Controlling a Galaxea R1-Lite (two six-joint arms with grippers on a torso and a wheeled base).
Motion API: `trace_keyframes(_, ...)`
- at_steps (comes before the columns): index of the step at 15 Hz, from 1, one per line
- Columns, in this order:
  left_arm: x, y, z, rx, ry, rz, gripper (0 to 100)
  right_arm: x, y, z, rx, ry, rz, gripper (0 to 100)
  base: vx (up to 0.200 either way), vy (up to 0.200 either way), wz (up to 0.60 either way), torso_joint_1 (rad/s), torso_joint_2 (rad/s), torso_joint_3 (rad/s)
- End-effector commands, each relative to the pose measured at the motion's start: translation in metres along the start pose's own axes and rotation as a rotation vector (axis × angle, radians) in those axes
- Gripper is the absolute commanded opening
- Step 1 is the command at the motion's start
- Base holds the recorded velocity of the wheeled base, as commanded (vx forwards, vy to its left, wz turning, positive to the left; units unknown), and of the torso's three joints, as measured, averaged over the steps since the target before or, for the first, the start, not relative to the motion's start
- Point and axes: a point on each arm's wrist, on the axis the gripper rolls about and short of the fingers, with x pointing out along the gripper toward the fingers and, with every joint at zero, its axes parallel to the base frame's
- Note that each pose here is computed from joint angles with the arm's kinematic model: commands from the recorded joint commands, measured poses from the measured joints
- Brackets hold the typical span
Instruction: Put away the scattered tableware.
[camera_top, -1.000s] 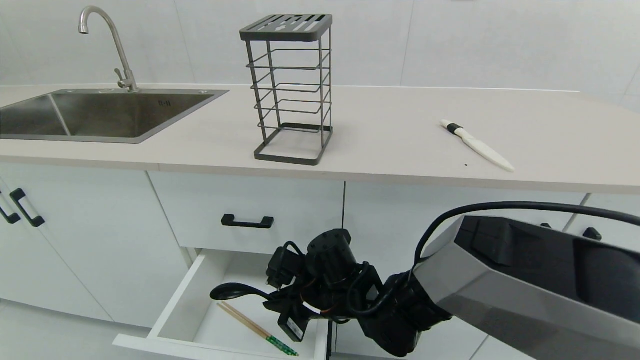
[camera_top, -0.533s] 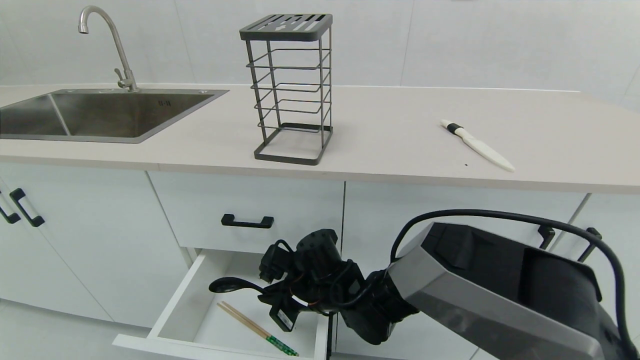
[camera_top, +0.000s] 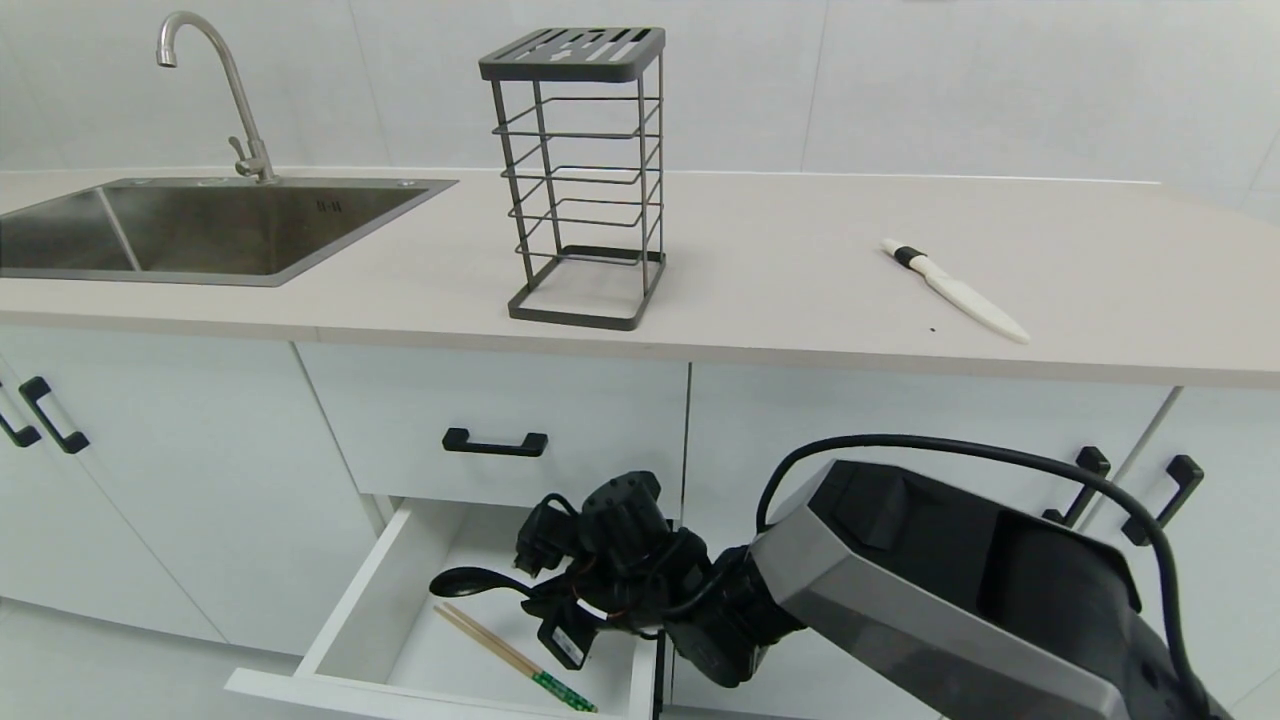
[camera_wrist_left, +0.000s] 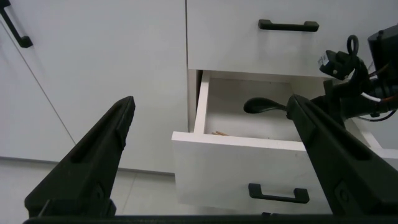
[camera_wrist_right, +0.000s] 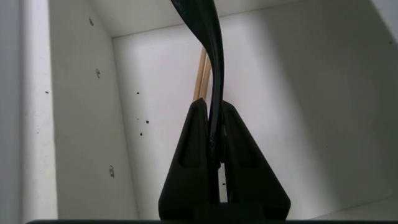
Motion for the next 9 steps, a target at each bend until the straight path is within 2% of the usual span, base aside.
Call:
trace_keyframes(1,0.0001,0.0,0.0,0.0,0.001,0.0,100,0.0074,0.0001,-0.0023,-0.001,0.008,-0.001,0,0.0,0.0,0.0,0.0,0.0,0.0)
trace_keyframes(2,0.0001,0.0,0.0,0.0,0.001,0.0,100,0.0155,-0.0009,-0.0112,0.004,0.034,-0.048,0,0.0,0.0,0.0,0.0,0.0,0.0)
trace_keyframes(5,0.0001,0.0,0.0,0.0,0.001,0.0,100,0.0165,-0.0016,-0.0102,0.01,0.038,-0.056,0,0.0,0.0,0.0,0.0,0.0,0.0)
trace_keyframes(9,0.0001,0.0,0.0,0.0,0.001,0.0,100,0.0161,-0.0014,-0.0109,0.03,0.114,-0.043,0,0.0,0.0,0.0,0.0,0.0,0.0)
